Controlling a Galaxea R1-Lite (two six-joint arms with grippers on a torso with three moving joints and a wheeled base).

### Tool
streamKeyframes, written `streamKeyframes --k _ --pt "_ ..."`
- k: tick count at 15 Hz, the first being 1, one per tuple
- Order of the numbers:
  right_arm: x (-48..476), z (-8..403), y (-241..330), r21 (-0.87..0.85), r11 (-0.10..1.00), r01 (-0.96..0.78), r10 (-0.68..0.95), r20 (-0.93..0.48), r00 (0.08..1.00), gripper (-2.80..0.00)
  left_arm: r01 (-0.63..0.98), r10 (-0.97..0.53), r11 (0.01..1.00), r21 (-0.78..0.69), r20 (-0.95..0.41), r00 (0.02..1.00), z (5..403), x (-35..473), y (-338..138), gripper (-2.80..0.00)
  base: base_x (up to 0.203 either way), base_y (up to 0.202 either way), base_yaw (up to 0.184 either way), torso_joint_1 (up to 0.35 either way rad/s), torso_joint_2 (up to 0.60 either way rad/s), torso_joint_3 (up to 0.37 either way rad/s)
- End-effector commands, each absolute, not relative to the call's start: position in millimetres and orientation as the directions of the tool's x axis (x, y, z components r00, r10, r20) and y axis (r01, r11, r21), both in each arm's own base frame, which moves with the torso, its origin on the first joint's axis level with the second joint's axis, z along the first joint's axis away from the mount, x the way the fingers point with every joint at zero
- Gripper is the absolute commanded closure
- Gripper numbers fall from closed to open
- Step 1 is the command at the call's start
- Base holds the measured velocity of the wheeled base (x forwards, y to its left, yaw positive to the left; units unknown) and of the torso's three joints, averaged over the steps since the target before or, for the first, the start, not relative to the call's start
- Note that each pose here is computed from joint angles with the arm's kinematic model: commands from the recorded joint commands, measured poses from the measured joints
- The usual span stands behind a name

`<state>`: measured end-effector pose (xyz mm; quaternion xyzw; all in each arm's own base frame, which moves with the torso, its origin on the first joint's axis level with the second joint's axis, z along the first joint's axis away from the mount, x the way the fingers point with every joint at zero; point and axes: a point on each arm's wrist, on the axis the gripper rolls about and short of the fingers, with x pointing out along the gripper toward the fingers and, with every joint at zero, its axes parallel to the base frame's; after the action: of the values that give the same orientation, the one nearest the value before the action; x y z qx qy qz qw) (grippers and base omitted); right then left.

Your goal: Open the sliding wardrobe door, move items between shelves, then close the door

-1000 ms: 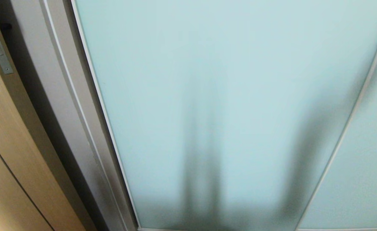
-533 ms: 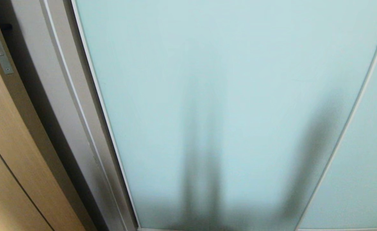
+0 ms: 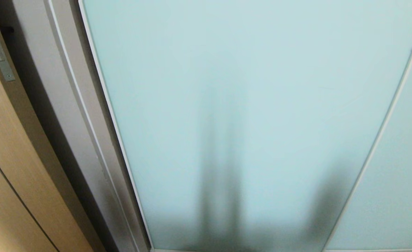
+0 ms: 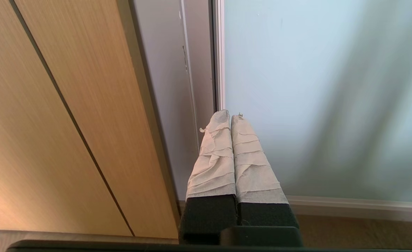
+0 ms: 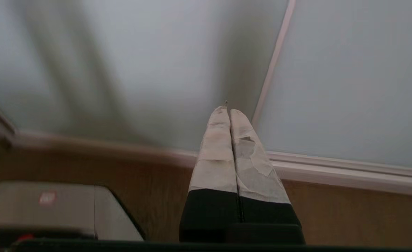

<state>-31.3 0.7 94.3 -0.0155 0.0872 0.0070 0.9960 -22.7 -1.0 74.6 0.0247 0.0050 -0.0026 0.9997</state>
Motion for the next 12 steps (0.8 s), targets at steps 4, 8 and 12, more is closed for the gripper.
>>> streamKeyframes --k 4,8,12 --pt "-25.5 77.7 0.1 -0.046 0.999 -0.002 0.001 -0.033 0.999 0.00 0.005 -0.005 0.999 0.049 -0.012 1.000 74.3 -22.5 -1.0 0.00 0.000 0.000 0.000 0.000 0.00 0.000" --pt "-22.9 76.0 0.1 -0.076 0.997 -0.003 0.004 0.007 1.000 0.00 0.005 -0.005 0.999 0.049 -0.013 1.000 74.2 -22.5 -1.0 0.00 0.000 0.000 0.000 0.000 0.00 0.000" --pt "-22.9 75.6 0.1 -0.055 0.998 -0.003 0.003 0.003 1.000 0.00 0.005 -0.005 0.999 0.049 -0.012 1.000 74.3 -22.5 -1.0 0.00 0.000 0.000 0.000 0.000 0.00 0.000"
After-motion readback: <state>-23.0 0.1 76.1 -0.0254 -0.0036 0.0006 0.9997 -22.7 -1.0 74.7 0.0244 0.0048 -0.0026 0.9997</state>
